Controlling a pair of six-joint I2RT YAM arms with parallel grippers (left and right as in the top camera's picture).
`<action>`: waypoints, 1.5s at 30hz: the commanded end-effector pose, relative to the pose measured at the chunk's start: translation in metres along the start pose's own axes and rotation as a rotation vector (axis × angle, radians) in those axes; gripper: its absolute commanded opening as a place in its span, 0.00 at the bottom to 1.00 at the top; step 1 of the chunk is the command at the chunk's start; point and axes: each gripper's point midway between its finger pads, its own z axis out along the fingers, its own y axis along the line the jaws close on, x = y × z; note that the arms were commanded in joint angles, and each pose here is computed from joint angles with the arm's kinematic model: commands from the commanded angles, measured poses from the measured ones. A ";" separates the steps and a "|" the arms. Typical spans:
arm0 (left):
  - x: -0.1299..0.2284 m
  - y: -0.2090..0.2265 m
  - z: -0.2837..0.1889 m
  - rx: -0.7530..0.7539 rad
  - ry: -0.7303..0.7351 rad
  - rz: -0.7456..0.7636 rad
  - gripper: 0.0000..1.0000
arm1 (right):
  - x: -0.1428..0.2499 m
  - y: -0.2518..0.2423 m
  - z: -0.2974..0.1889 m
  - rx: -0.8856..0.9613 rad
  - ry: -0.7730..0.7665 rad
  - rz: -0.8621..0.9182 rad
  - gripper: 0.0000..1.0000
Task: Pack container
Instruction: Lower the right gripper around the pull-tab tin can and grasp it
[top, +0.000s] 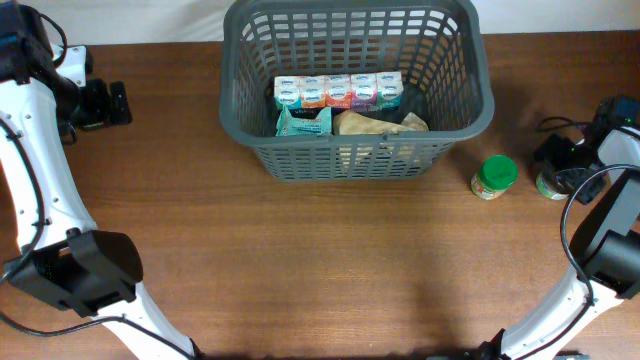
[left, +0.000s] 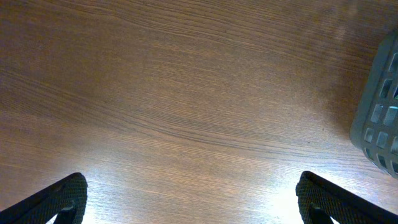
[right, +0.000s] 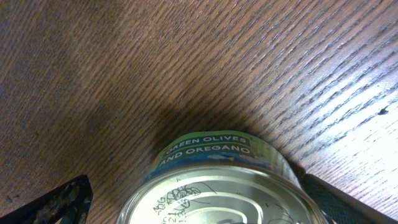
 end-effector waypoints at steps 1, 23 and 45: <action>0.002 0.000 0.001 0.010 0.004 -0.018 0.99 | 0.021 -0.004 0.011 0.010 0.075 0.003 0.99; 0.002 0.000 0.001 0.010 0.004 -0.018 0.99 | 0.027 -0.024 0.009 0.128 0.081 0.076 0.99; 0.002 0.000 0.001 0.010 0.004 -0.018 0.99 | 0.014 -0.020 0.010 0.108 0.030 0.077 0.99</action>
